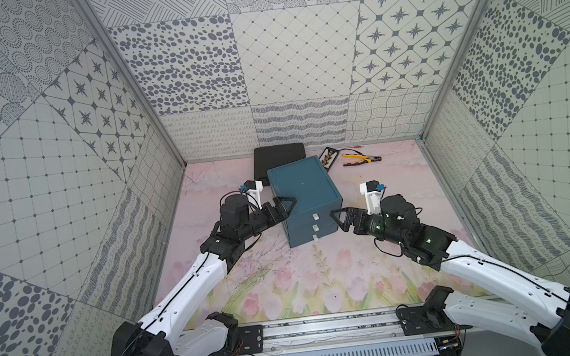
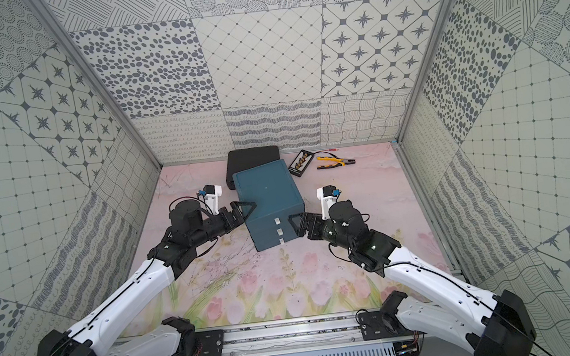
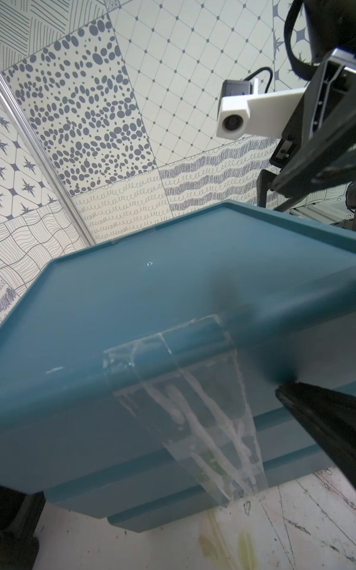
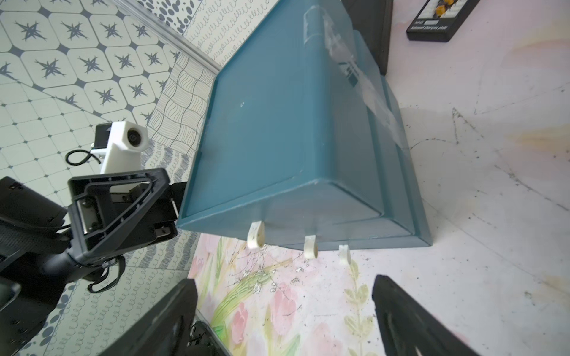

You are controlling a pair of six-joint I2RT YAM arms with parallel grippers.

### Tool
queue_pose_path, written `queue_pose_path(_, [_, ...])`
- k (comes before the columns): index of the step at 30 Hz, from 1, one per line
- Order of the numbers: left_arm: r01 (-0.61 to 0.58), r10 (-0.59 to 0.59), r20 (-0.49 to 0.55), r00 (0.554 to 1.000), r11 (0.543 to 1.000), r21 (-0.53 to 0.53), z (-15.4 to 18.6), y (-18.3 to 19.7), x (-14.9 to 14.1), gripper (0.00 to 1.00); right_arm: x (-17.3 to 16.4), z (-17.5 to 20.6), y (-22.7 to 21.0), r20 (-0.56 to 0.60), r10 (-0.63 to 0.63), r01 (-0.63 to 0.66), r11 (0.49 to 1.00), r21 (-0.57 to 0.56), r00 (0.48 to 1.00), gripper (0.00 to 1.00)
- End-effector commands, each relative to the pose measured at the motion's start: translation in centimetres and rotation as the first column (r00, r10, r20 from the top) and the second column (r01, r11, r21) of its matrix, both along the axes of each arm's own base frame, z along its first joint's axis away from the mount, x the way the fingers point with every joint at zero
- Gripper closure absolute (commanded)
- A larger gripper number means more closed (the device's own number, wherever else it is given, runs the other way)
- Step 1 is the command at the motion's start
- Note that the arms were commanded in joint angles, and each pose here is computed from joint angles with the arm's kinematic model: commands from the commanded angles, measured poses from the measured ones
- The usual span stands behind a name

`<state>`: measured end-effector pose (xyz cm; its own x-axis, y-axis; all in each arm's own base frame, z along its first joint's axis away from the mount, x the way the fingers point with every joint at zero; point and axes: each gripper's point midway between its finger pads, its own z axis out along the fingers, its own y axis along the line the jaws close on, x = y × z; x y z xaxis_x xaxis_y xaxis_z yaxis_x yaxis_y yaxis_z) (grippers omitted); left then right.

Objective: Take the cookies out of the drawer
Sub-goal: Adjust the storage box at the center of the board, then open the drawer in the storage box.

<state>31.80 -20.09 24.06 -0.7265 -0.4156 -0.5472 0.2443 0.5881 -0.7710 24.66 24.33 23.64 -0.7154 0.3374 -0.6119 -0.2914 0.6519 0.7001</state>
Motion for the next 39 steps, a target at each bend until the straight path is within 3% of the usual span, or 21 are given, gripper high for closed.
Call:
queue_pose_path(1, [-0.025, 0.026, 0.034, 0.999, 1.0, -0.017, 1.1, -0.1, -0.3, 0.01, -1.0, 0.3, 1.0, 0.008, 0.009, -0.009, 0.999, 0.043, 1.0, 0.09])
queue_pose_path(5, [-0.031, 0.031, 0.043, 0.999, 0.999, -0.011, 1.2, 0.1, -0.3, 0.01, -2.1, 0.8, 3.8, 0.019, 0.074, -0.075, 0.993, 0.093, 0.997, 0.13])
queue_pose_path(12, [-0.048, 0.047, 0.031, 0.998, 0.999, 0.01, 0.9, 0.3, 0.0, 0.01, -0.5, 0.2, 3.9, 0.039, -0.019, 0.014, 0.992, 0.125, 0.999, 0.36])
queue_pose_path(15, [-0.033, 0.032, 0.029, 0.999, 0.999, 0.023, 0.9, 0.1, -0.2, 0.01, 0.1, -0.1, 4.3, 0.036, -0.028, 0.024, 0.993, 0.112, 0.999, 0.41])
queue_pose_path(31, [0.004, -0.008, 0.054, 0.999, 0.998, 0.068, 1.0, -0.1, -0.2, 0.01, 3.6, -1.5, 6.8, -0.012, -0.071, 0.072, 0.976, 0.205, 0.997, 0.53])
queue_pose_path(39, [0.008, -0.011, 0.04, 0.999, 0.997, 0.073, 1.0, -0.3, 0.0, 0.01, 3.8, -2.2, 6.8, -0.014, -0.078, 0.079, 0.979, 0.187, 0.997, 0.66])
